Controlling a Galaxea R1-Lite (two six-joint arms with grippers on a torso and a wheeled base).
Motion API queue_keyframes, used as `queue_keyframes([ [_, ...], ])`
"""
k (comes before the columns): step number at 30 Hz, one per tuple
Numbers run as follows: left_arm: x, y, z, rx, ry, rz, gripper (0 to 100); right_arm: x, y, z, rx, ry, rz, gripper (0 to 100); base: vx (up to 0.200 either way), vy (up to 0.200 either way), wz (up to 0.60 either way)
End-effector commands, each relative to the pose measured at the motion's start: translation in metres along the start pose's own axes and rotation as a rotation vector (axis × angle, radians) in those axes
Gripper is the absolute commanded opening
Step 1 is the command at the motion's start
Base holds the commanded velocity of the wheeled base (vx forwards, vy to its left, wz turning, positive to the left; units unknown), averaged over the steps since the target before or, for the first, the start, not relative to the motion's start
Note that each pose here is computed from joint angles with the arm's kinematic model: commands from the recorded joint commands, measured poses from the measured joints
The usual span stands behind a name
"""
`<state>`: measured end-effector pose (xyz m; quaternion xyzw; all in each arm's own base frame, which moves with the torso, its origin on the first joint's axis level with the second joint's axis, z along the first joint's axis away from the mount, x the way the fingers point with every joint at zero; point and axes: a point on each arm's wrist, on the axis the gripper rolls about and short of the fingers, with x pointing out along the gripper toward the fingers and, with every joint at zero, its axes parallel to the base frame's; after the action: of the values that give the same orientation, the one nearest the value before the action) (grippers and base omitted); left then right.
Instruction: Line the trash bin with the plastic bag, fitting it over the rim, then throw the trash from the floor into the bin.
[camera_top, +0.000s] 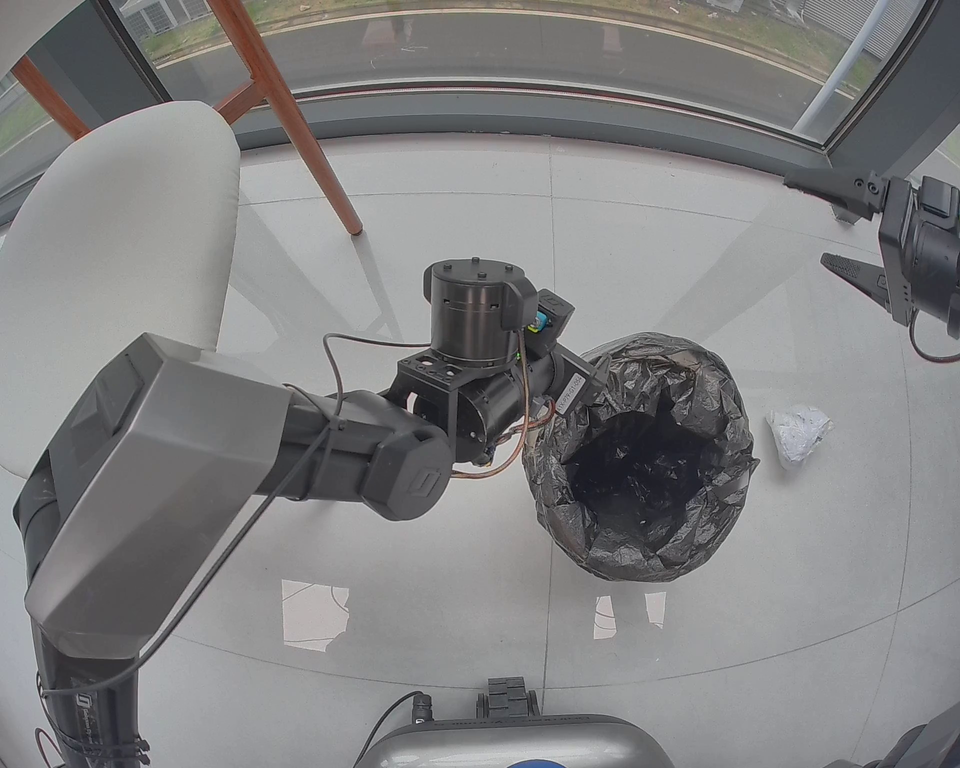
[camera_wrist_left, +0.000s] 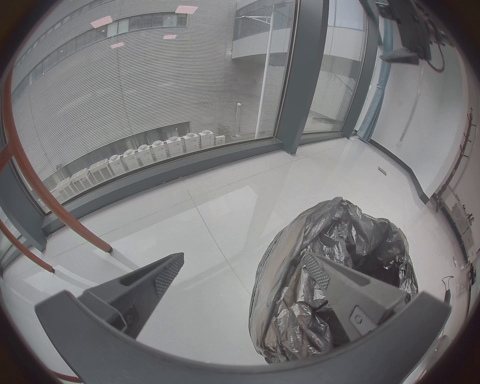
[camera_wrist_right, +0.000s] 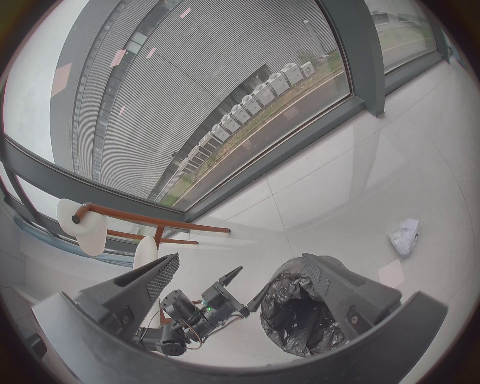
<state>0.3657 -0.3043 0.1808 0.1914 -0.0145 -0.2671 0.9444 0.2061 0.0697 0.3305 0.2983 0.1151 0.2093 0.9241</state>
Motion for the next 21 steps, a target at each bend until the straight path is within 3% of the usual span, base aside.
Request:
queue_keyframes([
  [1, -0.007, 0.017, 0.008, -0.01, -0.011, 0.033, 100, 0.005, -0.007, -0.014, 0.008, 0.054, -0.019, 100, 0.0, 0.0, 0.0],
  [7, -0.024, 0.035, 0.023, -0.088, -0.018, 0.055, 100, 0.019, -0.031, -0.038, 0.014, 0.14, -0.095, 100, 0.0, 0.0, 0.0],
  [10, -0.06, 0.052, 0.039, -0.188, 0.052, 0.051, 100, 0.026, -0.079, -0.043, -0.051, 0.175, -0.263, 100, 0.0, 0.0, 0.0],
  [13, -0.098, 0.067, 0.037, -0.225, 0.164, 0.052, 100, 0.018, -0.122, -0.038, -0.144, 0.195, -0.38, 100, 0.0, 0.0, 0.0],
  [17, -0.145, 0.072, 0.042, -0.307, 0.229, 0.036, 100, -0.004, -0.153, -0.036, -0.173, 0.23, -0.402, 100, 0.0, 0.0, 0.0],
  [21, -0.172, 0.074, 0.053, -0.494, 0.191, 0.033, 100, -0.015, -0.17, -0.045, -0.164, 0.267, -0.441, 100, 0.0, 0.0, 0.0],
])
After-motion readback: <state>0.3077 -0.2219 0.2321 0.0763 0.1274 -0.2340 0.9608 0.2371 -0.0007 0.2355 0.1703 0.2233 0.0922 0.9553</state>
